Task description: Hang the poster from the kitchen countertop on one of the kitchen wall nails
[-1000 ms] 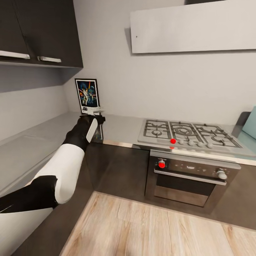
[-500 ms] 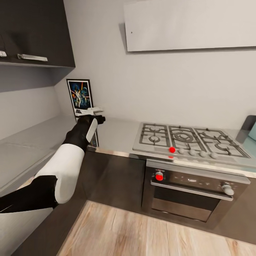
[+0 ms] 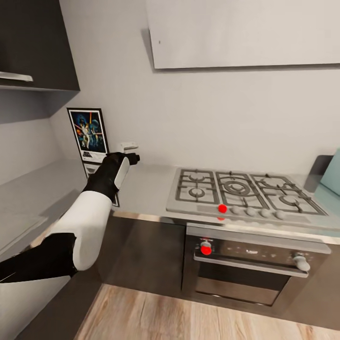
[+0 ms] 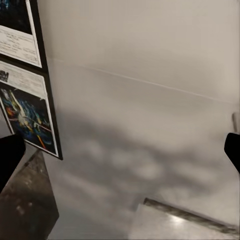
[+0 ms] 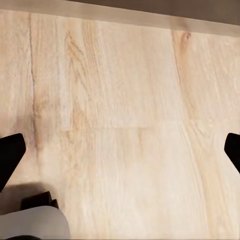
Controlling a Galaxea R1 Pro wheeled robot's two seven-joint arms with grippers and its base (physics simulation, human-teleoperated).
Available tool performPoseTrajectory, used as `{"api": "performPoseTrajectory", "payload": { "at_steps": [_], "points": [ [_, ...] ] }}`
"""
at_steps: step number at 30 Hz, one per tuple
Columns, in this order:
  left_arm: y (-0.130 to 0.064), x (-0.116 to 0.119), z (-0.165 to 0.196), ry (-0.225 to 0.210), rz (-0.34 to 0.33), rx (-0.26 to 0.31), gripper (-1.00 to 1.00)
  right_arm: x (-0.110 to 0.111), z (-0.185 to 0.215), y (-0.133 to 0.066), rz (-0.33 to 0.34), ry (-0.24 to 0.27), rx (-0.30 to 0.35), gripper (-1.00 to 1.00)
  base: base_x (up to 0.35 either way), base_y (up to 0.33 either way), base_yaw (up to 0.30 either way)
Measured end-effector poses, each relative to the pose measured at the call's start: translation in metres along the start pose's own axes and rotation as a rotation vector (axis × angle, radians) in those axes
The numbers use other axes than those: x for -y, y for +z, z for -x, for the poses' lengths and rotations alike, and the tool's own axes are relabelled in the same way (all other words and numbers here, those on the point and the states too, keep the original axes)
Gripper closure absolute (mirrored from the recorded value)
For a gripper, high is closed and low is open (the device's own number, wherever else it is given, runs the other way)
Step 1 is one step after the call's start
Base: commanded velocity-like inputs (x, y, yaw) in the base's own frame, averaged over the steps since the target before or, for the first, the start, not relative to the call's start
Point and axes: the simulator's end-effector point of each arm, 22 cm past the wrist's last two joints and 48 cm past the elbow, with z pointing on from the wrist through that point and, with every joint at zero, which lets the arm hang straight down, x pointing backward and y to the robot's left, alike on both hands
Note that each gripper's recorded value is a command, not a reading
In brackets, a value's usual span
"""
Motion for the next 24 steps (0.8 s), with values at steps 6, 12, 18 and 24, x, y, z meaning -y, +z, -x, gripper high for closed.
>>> {"api": "performPoseTrajectory", "payload": {
  "at_steps": [6, 12, 18, 24],
  "points": [
    [-0.0011, -0.0005, 0.0032, -0.002, 0.000, 0.006, -1.00, 0.0002, -0.0039, -0.0011, 0.001, -0.004, -0.008, -1.00, 0.216, 0.215, -0.006],
    [-0.0011, -0.0011, 0.0035, -0.002, 0.002, 0.007, -1.00, 0.0001, -0.0039, -0.0010, 0.001, -0.006, -0.008, -1.00, 0.115, 0.114, 0.000],
    [-0.0012, -0.0016, 0.0034, -0.004, 0.003, 0.006, -1.00, 0.0001, -0.0038, -0.0011, 0.002, -0.006, -0.008, -1.00, 0.245, 0.166, 0.000],
    [-0.0012, -0.0020, 0.0037, -0.004, 0.003, 0.007, -1.00, 0.0004, -0.0042, -0.0012, 0.001, -0.006, -0.009, -1.00, 0.189, 0.055, 0.000]
  ]
}}
